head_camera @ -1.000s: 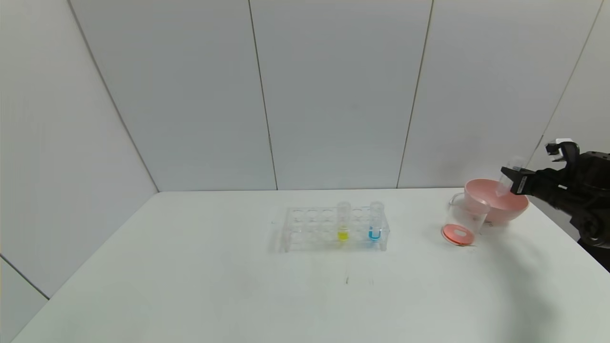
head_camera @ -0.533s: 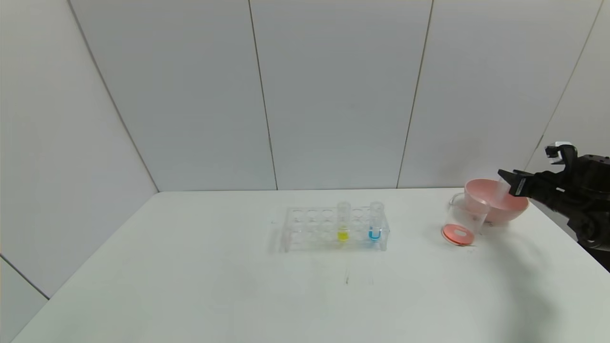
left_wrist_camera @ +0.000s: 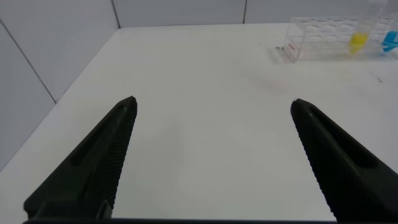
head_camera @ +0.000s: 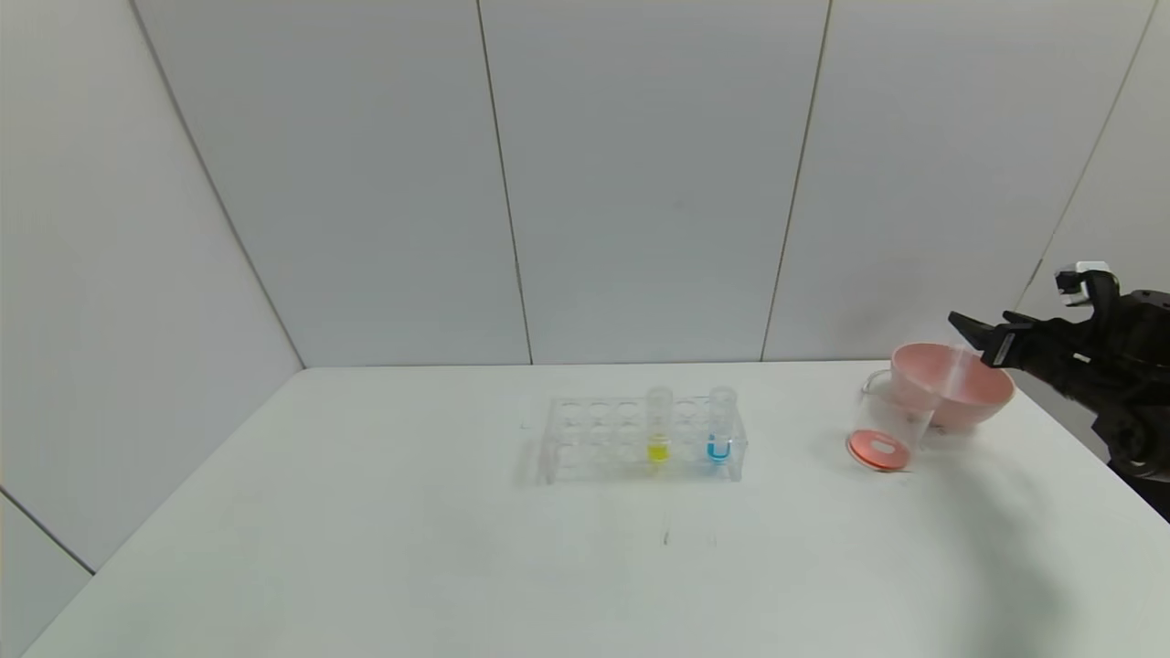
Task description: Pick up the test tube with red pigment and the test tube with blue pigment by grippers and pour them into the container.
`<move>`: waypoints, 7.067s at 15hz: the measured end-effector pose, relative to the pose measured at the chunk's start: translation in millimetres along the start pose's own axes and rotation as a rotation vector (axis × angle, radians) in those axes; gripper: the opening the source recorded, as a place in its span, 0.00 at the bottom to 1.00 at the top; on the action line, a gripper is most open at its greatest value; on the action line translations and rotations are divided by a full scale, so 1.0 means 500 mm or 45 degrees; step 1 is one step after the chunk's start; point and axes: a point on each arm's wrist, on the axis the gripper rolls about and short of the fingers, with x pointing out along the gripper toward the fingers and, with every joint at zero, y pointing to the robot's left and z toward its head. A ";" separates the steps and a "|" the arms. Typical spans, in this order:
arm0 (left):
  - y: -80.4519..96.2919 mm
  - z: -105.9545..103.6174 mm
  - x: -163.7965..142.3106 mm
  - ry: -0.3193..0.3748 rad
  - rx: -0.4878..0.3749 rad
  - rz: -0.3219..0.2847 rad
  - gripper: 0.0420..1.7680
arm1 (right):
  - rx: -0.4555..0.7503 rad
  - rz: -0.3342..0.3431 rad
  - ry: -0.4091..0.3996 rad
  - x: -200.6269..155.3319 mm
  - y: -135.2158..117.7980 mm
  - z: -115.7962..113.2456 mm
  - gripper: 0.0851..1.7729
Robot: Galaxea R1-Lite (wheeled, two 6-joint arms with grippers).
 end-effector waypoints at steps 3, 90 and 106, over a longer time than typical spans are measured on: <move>0.000 0.000 0.000 0.000 0.000 0.000 1.00 | 0.014 0.008 0.039 -0.033 0.014 0.003 0.84; 0.000 0.000 0.000 0.000 0.001 0.000 1.00 | -0.053 0.031 -0.065 -0.180 0.711 -0.030 0.22; 0.000 0.000 0.000 0.000 0.000 0.000 1.00 | -0.122 0.330 0.237 -0.291 0.438 0.061 0.22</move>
